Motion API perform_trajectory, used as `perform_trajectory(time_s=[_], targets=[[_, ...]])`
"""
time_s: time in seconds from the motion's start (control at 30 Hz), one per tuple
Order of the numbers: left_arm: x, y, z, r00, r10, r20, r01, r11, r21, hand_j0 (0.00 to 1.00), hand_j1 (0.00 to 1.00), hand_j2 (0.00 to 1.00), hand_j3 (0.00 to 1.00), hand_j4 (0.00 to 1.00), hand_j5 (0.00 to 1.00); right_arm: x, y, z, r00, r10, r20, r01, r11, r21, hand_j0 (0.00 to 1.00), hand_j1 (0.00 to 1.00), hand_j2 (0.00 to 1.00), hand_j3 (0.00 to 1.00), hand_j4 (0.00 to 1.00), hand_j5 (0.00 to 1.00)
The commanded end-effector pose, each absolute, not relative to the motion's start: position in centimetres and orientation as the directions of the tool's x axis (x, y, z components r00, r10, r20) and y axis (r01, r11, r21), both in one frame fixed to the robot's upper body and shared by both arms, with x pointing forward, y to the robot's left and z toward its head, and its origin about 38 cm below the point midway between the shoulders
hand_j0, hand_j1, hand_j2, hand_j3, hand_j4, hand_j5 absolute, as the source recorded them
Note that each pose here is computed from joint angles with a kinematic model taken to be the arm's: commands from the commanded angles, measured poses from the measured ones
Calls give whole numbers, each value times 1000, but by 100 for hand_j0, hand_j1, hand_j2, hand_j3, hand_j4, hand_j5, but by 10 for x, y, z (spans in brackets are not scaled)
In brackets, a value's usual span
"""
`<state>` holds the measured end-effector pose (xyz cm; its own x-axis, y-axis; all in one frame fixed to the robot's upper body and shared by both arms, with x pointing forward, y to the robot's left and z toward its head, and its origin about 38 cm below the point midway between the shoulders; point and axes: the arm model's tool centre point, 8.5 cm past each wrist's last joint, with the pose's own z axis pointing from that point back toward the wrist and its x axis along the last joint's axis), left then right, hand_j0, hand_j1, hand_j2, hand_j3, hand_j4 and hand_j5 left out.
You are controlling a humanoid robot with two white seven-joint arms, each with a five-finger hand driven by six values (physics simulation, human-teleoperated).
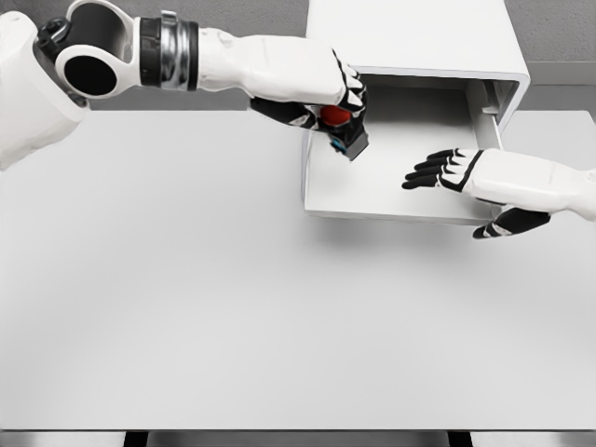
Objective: Slide open multi-storey tabletop storage cabinets and put open load switch and slide close multi-storey tabletop storage cabinets
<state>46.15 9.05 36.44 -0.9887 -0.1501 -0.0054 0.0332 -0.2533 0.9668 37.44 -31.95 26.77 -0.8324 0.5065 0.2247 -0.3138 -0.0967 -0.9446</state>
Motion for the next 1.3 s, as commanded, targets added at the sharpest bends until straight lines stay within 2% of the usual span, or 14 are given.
perform_trajectory(time_s=[0.0,1.03,1.07,1.1,1.13,1.27], targets=[[460,84,357,-990,-140,0,39,-270,962,45,45,45,45,45,45,374,-322,270,-829,512,226,-315,-93,-944,100,100,100,100,100,100],[472,51,347,-990,-137,-31,14,-314,949,47,47,47,47,47,47,374,-324,270,-825,517,228,-309,-75,-948,100,100,100,100,100,100],[472,51,347,-990,-138,-31,14,-313,950,52,52,52,52,52,52,374,-324,270,-825,517,228,-309,-75,-948,100,100,100,100,100,100],[472,51,349,-990,-137,-34,11,-313,950,61,61,61,61,61,61,374,-324,270,-825,517,228,-309,-75,-948,100,100,100,100,100,100],[472,50,349,-990,-136,-33,11,-307,952,98,98,98,98,98,98,374,-324,270,-825,517,228,-309,-75,-948,100,100,100,100,100,100],[472,51,352,-990,-137,-32,11,-296,955,100,100,100,100,100,100,374,-324,270,-825,517,228,-309,-75,-948,100,100,100,100,100,100]])
